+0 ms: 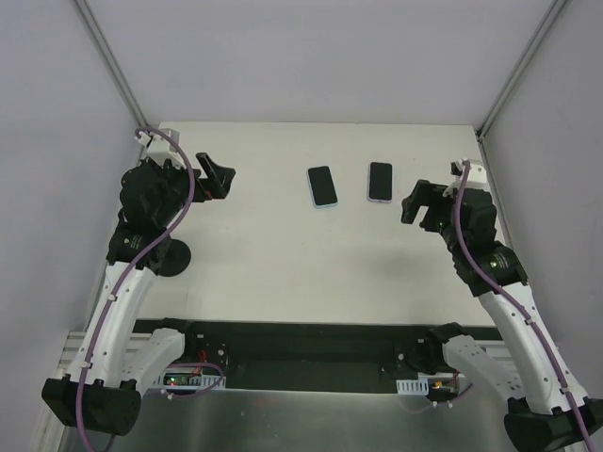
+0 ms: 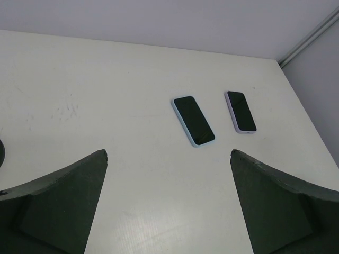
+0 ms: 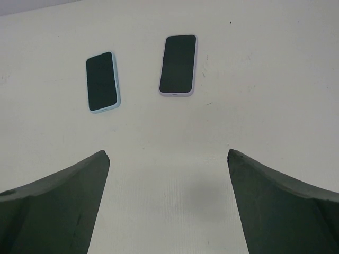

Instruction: Place the phone on the phone stand

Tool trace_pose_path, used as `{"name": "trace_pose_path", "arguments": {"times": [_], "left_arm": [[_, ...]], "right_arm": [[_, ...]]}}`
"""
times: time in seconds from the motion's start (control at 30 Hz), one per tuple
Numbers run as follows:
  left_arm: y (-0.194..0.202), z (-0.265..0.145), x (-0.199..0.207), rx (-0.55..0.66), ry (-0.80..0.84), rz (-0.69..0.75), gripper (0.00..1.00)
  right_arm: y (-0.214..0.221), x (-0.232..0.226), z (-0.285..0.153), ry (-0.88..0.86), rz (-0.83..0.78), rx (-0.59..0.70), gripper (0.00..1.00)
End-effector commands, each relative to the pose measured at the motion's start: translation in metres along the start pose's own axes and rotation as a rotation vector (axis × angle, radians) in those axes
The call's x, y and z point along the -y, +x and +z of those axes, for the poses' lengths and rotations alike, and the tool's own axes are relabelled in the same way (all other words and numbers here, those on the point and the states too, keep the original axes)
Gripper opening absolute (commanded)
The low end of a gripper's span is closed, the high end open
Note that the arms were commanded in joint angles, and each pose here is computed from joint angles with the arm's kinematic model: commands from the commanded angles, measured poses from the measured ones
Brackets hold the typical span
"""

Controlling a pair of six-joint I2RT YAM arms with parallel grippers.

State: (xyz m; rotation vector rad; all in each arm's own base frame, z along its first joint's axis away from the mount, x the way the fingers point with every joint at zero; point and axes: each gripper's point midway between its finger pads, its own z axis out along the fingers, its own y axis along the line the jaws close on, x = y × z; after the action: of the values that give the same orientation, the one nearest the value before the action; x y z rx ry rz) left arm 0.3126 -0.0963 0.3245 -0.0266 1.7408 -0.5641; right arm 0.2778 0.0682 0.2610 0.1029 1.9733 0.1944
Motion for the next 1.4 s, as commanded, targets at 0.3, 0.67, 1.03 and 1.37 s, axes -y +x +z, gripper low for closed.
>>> {"name": "trace_pose_path", "arguments": {"times": [0.3, 0.67, 1.03, 1.37], "left_arm": [[0.001, -0.046, -0.072, -0.004, -0.502, -0.097, 0.99], [0.045, -0.141, -0.126, -0.160, -0.939, -0.059, 0.99], [0.062, -0.116, -0.161, -0.240, -1.044, -0.080, 0.95], [0.066, -0.097, -0.180, -0.131, -1.023, -0.281, 0.74]], "right_arm": [[-0.006, -0.033, -0.003, -0.191, -0.078, -0.012, 0.96], [0.005, -0.034, 0.011, -0.198, -0.133, -0.068, 0.96], [0.002, -0.031, -0.001, -0.206, -0.148, -0.021, 0.96], [0.001, -0.042, -0.003, -0.260, -0.131, -0.023, 0.96]]}}
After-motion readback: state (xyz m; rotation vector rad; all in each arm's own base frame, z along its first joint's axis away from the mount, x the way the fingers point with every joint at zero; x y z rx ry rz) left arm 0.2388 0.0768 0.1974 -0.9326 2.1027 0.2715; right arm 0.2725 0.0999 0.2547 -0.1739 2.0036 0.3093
